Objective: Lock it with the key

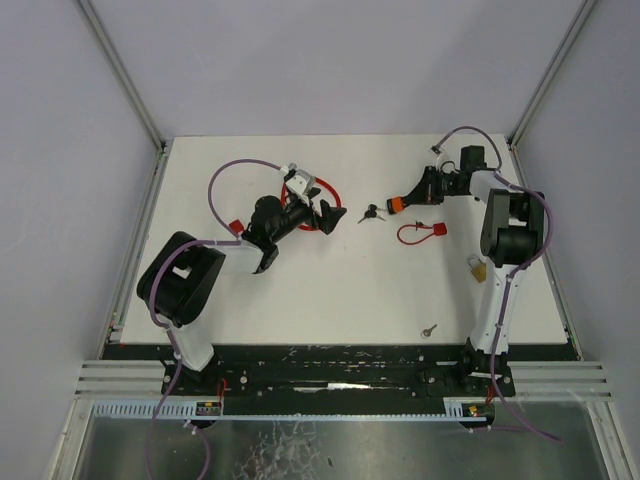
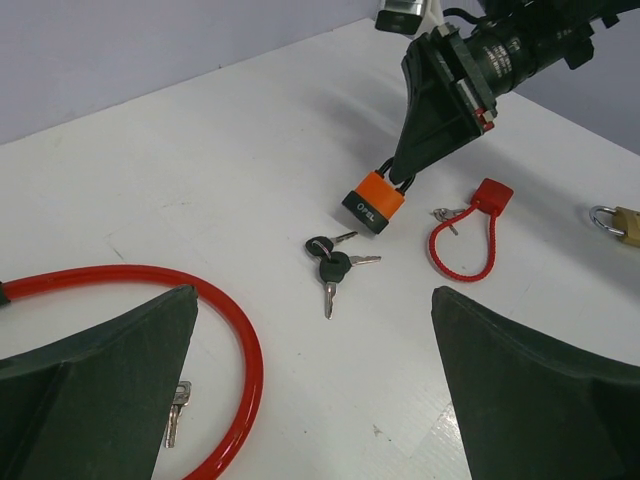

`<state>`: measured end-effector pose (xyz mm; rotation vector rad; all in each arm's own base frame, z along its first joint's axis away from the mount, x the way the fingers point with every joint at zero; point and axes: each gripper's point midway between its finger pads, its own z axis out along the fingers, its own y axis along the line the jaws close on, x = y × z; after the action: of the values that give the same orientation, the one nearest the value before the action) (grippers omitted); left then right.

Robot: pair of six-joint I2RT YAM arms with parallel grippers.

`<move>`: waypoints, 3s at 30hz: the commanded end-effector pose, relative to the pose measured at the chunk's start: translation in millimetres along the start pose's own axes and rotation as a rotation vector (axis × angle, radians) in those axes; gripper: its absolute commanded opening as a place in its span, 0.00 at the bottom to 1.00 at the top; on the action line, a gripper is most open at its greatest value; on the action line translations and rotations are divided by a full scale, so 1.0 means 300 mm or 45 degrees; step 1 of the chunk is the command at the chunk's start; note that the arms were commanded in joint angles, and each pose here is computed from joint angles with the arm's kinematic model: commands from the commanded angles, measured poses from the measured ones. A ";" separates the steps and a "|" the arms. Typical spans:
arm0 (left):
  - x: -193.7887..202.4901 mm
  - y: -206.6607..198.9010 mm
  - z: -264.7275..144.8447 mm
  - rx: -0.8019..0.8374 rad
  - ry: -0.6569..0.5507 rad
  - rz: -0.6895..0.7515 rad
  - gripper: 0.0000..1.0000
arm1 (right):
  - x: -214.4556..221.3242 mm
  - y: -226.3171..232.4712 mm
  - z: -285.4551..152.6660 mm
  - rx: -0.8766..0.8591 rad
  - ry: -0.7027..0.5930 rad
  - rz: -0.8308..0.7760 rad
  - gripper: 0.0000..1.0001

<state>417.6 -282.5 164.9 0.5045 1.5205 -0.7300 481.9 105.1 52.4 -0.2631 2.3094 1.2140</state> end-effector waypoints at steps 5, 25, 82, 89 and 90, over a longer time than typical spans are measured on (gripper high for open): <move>-0.092 -0.022 -0.014 0.031 -0.112 0.080 1.00 | -0.014 0.085 0.052 0.076 0.142 -0.151 0.54; -0.267 -0.079 -0.128 -0.066 -0.038 0.143 1.00 | -0.141 0.513 -0.387 0.374 -0.239 -1.031 0.80; -0.685 -0.208 -0.575 -0.247 -0.108 -0.186 1.00 | 0.000 0.831 -0.968 0.616 -1.053 -0.757 1.00; -0.680 -0.208 -0.569 -0.242 -0.096 -0.174 1.00 | -0.001 0.834 -0.965 0.605 -1.047 -0.762 1.00; -0.681 -0.207 -0.570 -0.243 -0.097 -0.173 1.00 | -0.003 0.834 -0.966 0.606 -1.048 -0.760 1.00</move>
<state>272.8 -185.3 361.4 0.2221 1.5709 -0.7148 282.0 15.6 347.4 -0.1749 1.6077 0.3652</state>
